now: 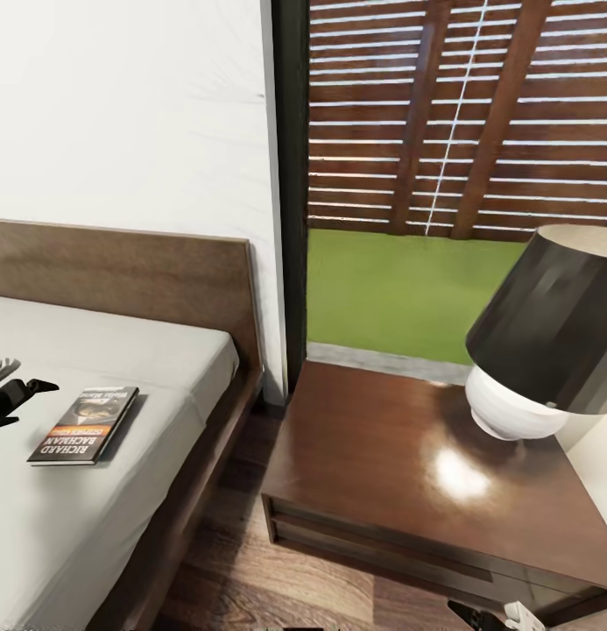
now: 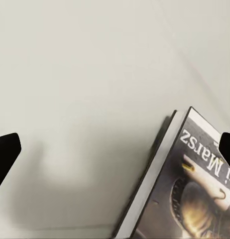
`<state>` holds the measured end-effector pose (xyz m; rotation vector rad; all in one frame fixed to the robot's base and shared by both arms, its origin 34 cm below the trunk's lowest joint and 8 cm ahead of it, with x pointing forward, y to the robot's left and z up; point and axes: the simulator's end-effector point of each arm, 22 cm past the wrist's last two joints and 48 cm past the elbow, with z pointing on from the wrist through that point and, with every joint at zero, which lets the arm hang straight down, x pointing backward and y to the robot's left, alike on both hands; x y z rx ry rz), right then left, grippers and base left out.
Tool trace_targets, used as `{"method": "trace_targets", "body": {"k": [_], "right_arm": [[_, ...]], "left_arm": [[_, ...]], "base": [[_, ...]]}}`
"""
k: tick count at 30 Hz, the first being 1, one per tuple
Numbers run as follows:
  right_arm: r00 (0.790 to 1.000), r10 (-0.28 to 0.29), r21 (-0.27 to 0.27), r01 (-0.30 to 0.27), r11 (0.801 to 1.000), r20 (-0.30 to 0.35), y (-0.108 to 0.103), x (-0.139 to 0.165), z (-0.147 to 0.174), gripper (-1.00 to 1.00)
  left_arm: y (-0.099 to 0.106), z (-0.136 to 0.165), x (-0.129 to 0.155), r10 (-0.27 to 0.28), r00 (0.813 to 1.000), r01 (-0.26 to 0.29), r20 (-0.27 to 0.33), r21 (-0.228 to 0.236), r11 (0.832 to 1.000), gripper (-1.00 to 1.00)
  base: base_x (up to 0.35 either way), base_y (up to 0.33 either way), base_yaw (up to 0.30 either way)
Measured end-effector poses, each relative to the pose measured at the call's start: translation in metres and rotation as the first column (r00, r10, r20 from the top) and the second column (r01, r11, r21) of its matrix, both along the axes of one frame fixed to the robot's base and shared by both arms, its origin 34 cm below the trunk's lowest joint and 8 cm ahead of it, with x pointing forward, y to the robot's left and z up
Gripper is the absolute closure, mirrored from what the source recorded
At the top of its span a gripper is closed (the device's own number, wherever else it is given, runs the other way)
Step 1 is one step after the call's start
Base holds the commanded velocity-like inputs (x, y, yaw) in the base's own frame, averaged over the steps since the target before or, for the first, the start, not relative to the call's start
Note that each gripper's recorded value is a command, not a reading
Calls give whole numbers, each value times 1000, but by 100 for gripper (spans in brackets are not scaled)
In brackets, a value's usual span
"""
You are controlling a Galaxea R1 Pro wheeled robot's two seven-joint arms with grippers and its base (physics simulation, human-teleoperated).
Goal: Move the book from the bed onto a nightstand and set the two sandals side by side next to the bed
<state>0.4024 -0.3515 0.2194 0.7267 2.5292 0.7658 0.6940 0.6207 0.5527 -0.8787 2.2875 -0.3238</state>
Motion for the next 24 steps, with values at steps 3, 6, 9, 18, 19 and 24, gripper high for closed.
{"method": "trace_targets", "body": {"k": [3, 6, 9, 18, 19, 24], "right_arm": [[1000, 0, 0, 0, 1000, 0, 0, -2, -7, -100], [1000, -1, 0, 1, 1000, -4, 0, -3, -8, -100], [1000, -1, 0, 1, 1000, -4, 0, -3, -8, -100], [1000, -1, 0, 1, 1000, -4, 0, -3, -8, -100], [1000, -1, 0, 1, 1000, -4, 0, -3, -8, -100], [1000, -1, 1, 1, 1000, -3, 0, -3, -8, -100]], "left_arm": [[0, -7, -2, 0, 1000, 0, 0, 0, 1000, -100], [-1, -9, -1, -1, 1000, 0, -3, -1, 1000, -100], [-1, -10, -1, -1, 1000, 1, -3, -1, 1000, -100], [-1, -10, -1, -1, 1000, 1, -4, -2, 1000, -100], [-1, -10, -1, -2, 1000, 1, -4, -2, 1000, -100], [-1, -10, -1, -1, 1000, 1, -4, -2, 1000, -100]], "base": [[0, 0, 0], [0, 0, 0], [0, 0, 0], [0, 0, 0], [0, 0, 0], [0, 0, 0]]}}
